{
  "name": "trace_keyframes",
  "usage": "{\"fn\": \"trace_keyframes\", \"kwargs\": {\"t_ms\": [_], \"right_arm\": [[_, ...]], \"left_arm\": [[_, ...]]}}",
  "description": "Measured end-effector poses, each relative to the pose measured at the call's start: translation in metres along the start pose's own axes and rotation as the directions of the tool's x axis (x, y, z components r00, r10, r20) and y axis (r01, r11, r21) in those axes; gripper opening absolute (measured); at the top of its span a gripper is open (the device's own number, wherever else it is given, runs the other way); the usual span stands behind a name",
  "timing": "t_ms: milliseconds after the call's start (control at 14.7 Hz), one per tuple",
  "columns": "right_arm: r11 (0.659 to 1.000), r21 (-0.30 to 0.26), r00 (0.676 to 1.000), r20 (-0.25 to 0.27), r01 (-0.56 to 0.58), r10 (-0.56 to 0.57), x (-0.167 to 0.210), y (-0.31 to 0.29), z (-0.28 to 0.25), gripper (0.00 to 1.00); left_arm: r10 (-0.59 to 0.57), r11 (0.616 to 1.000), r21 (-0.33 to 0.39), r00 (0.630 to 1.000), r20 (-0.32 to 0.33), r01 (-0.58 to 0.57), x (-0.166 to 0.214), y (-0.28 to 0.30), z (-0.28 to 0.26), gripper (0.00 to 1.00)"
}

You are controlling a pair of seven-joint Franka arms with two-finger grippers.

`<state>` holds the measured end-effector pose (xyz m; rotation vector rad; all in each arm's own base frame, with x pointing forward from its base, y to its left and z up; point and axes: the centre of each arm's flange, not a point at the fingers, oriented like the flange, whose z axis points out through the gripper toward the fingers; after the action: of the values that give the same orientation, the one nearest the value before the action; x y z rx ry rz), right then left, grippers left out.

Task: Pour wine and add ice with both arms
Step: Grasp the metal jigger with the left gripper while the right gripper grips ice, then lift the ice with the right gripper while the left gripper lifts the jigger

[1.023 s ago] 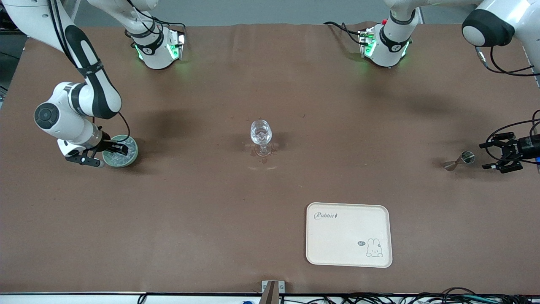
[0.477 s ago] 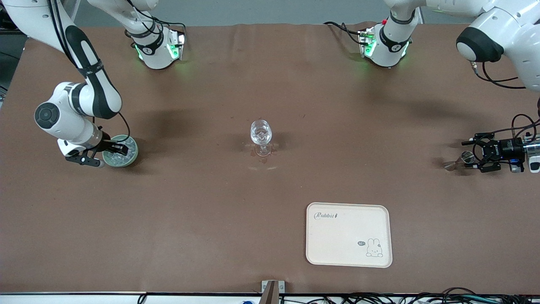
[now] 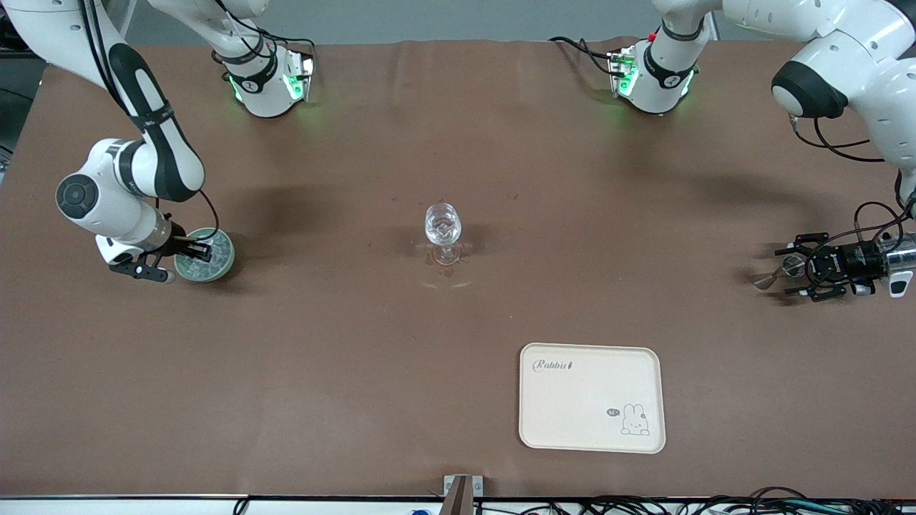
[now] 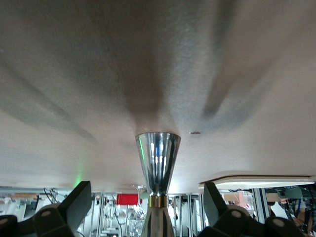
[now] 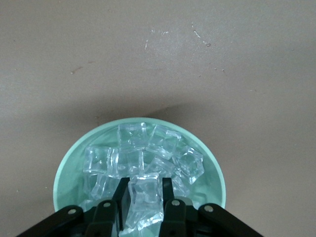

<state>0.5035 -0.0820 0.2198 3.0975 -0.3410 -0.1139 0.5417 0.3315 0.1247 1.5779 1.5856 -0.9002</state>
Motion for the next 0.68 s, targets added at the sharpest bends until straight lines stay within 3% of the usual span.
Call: {"fn": "trace_keyframes", "kwargs": {"t_ms": [136,409,682], "right_arm": [[1.0,0.0,1.0,0.001,-0.001,0.001,0.0,0.0,0.0,0.26],[1.0,-0.001,1.0,0.013,-0.003,0.003,0.001,0.001,-0.001,0.26],[1.0,-0.009,0.995,0.102,-0.005,0.006,0.016,0.001,-0.025,0.26]], "left_arm": [[-0.009,1.0,0.004,1.0,0.017,0.009,0.002,-0.001,0.004,1.0],[-0.023,1.0,-0.004,0.999,0.022,0.023,0.004,-0.002,0.002,0.94],[-0.023,0.999,-0.028,0.998,0.052,0.025,0.005,-0.006,-0.006,0.88]]}}
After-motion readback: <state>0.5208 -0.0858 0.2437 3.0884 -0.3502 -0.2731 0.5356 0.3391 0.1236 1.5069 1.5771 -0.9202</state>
